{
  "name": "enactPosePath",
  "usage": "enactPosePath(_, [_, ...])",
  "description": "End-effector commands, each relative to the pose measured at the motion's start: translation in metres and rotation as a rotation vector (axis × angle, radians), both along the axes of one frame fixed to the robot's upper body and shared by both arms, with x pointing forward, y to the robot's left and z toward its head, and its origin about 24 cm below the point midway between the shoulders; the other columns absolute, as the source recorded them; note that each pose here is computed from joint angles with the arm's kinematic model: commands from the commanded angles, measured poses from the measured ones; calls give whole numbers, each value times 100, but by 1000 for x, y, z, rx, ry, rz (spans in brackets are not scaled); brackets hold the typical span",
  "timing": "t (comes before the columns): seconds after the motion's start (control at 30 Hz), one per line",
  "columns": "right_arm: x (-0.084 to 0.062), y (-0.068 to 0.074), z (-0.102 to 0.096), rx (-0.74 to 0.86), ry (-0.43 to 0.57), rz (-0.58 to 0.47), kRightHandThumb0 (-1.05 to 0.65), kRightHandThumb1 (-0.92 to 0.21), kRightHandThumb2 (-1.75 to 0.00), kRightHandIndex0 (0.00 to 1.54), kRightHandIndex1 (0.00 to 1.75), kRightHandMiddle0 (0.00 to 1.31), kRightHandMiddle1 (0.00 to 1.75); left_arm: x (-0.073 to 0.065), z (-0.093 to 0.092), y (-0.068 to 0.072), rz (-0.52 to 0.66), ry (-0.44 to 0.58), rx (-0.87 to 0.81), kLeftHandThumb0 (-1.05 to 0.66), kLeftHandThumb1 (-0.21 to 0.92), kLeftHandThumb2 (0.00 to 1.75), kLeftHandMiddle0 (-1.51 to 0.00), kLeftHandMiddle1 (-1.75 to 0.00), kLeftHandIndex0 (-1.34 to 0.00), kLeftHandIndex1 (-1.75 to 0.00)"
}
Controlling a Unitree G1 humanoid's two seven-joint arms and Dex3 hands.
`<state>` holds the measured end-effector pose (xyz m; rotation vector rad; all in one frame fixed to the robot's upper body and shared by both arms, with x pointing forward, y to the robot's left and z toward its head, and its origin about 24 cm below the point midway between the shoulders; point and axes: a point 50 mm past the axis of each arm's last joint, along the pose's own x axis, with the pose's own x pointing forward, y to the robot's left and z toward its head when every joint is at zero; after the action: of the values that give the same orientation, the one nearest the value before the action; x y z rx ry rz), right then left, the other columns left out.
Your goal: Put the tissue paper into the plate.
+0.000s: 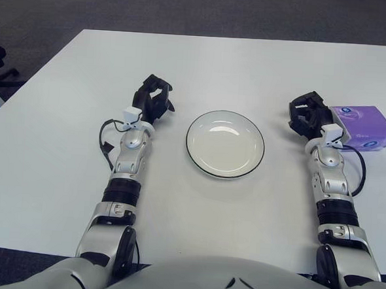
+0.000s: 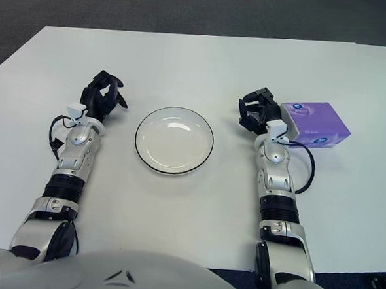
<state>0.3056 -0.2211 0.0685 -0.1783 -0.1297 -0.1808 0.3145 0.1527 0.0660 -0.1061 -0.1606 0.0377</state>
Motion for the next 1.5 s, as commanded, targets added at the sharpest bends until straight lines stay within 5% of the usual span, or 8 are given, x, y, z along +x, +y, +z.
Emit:
enactPosePath(0.0, [-30,11,-50,0,113,-23,-38,-75,-68,72,175,37,167,-36,-63,-6,23,224,-47,-26,92,44,-92,-175,-62,-175])
enactPosePath(0.2, [-36,5,-36,-140,-26,-29,-38,-75,-66,72,175,40,164,-37,-63,-7,25,226,-46,-26,92,44,-91,-175,-62,-175])
enactPosePath(0.47, [-46,-6,-16,-329,-171,30,-36,-91,-28,69,175,48,146,-38,-62,-8,25,224,-47,-26,92,44,-91,-175,-62,-175])
enactPosePath(0.73, [-58,-19,6,-654,-323,37,-36,-92,-27,61,160,46,147,-38,-62,-8,25,225,-47,-25,92,44,-91,-175,-62,-175])
enactPosePath(0.97, [-69,-28,20,-816,-402,47,-4,-92,-24,58,143,39,130,-37,-62,-8,26,224,-48,-25,92,44,-91,-175,-63,-175])
enactPosePath(1.3, [-84,-40,39,-1022,-458,19,-1,-92,-27,55,134,31,144,-36,-62,-7,28,221,-57,-25,92,44,-91,-175,-63,-175])
enactPosePath(1.37, [-89,-43,44,-1084,-441,2,-18,-92,-30,58,101,35,149,-36,-63,-7,28,220,-58,-25,92,44,-91,-175,-63,-175])
enactPosePath(1.47, [-97,-46,52,-1162,-412,-22,-47,-92,-30,66,46,42,80,-35,-63,-6,27,220,-58,-25,92,44,-91,-175,-63,-175])
